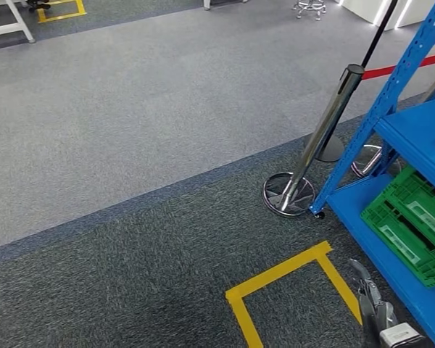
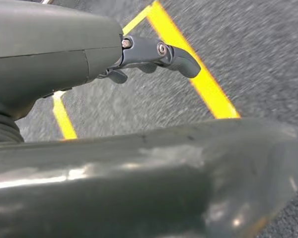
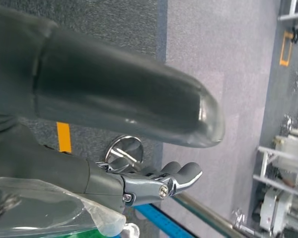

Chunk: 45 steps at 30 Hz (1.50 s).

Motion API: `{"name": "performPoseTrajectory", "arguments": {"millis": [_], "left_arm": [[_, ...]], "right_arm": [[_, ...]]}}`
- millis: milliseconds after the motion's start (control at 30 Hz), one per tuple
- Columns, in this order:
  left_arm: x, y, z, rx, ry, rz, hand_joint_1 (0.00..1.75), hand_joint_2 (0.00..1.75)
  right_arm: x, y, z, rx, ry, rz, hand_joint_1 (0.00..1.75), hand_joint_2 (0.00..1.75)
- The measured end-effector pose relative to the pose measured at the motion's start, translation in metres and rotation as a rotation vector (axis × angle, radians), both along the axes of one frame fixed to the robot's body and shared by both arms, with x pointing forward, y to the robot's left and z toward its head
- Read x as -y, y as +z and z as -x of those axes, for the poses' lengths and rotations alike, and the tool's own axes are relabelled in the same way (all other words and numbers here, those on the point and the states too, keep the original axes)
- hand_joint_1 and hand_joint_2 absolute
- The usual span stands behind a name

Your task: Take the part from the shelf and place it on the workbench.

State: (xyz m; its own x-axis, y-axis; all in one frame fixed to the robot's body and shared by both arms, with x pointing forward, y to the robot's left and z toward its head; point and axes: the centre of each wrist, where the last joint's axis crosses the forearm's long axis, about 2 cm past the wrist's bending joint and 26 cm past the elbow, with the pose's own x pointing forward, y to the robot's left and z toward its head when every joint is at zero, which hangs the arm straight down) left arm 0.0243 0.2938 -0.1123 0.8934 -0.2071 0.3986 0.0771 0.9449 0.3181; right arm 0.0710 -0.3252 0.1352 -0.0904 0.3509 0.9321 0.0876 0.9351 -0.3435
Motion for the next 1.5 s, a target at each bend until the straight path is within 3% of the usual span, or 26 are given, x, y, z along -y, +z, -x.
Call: {"name": "performPoseTrajectory", "arguments": {"millis": [1500], "left_arm": [[0.0039,0.0004,-0.0039,0.025,-0.012,0.008,0.0,0.0]], "right_arm": [[0.0021,0.0003,-0.0016,0.002,-0.018,0.005,0.0,0.0]]}}
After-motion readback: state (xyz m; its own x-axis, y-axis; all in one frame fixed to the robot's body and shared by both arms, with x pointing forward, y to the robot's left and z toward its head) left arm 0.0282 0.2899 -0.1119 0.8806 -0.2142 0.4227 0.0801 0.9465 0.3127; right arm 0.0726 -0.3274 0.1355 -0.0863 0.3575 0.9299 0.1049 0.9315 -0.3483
